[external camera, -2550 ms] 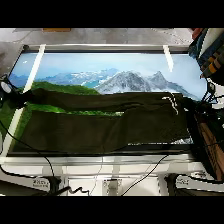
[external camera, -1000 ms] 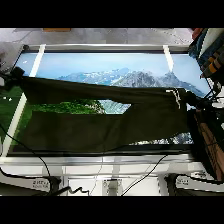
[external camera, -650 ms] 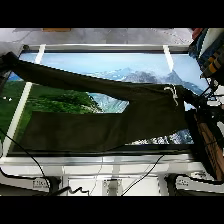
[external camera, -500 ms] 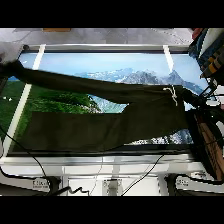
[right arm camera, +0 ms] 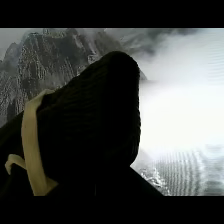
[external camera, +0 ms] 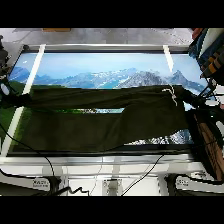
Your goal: Fold the clothes and pants, and hang the long-sleeved shirts on hangers.
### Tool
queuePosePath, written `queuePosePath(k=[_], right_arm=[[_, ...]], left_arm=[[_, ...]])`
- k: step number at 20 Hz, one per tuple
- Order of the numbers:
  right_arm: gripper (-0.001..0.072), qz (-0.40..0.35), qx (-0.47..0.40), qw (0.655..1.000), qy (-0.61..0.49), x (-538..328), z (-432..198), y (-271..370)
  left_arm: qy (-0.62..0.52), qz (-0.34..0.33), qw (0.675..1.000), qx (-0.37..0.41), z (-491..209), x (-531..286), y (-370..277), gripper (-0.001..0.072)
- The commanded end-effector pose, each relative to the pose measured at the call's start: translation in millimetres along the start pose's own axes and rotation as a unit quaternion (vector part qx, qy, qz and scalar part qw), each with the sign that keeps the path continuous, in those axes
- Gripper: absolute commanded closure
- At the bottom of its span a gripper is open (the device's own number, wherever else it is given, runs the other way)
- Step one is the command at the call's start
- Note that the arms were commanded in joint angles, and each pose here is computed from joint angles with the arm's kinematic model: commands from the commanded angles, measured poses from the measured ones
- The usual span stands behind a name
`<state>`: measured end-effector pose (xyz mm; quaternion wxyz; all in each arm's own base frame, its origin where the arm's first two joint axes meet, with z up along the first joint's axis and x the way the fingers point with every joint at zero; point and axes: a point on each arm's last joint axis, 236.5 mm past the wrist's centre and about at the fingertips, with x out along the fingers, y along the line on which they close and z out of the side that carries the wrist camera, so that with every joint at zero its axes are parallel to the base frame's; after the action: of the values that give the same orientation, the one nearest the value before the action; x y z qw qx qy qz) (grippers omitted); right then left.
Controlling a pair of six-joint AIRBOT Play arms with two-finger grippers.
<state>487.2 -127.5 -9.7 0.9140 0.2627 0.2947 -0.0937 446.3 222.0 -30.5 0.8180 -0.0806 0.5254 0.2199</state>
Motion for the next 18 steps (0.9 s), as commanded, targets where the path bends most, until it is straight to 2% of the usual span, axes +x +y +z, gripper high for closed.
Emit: queuePosePath(k=[1, 5, 11, 16, 17, 18], right_arm=[[0.0683, -0.007, -0.030, 0.999, 0.008, 0, -4, -3], [0.0683, -0.026, -0.077, 0.995, 0.062, -4, -26, -19], [0.0683, -0.035, -0.084, 0.976, 0.196, -28, -81, -49], [0.0682, -0.039, -0.082, 0.984, 0.155, -25, -53, -47], [0.0682, -0.040, -0.077, 0.986, 0.140, -23, -45, -45], [0.0654, -0.043, -0.075, 0.988, 0.125, -22, -38, -46]], left_arm=[[-0.023, 0.014, 0.999, -0.029, 7, 9, 13, 0.0696], [-0.005, 0.013, 0.999, -0.038, -2, 23, 12, 0.0694], [-0.003, 0.008, 0.999, -0.031, -3, 26, 2, 0.0693], [-0.008, 0.008, 0.999, -0.031, -1, 26, 2, 0.0689], [-0.008, 0.007, 0.999, -0.031, -1, 26, 2, 0.0641], [-0.007, 0.006, 0.999, -0.033, -1, 26, 1, 0.0428]])
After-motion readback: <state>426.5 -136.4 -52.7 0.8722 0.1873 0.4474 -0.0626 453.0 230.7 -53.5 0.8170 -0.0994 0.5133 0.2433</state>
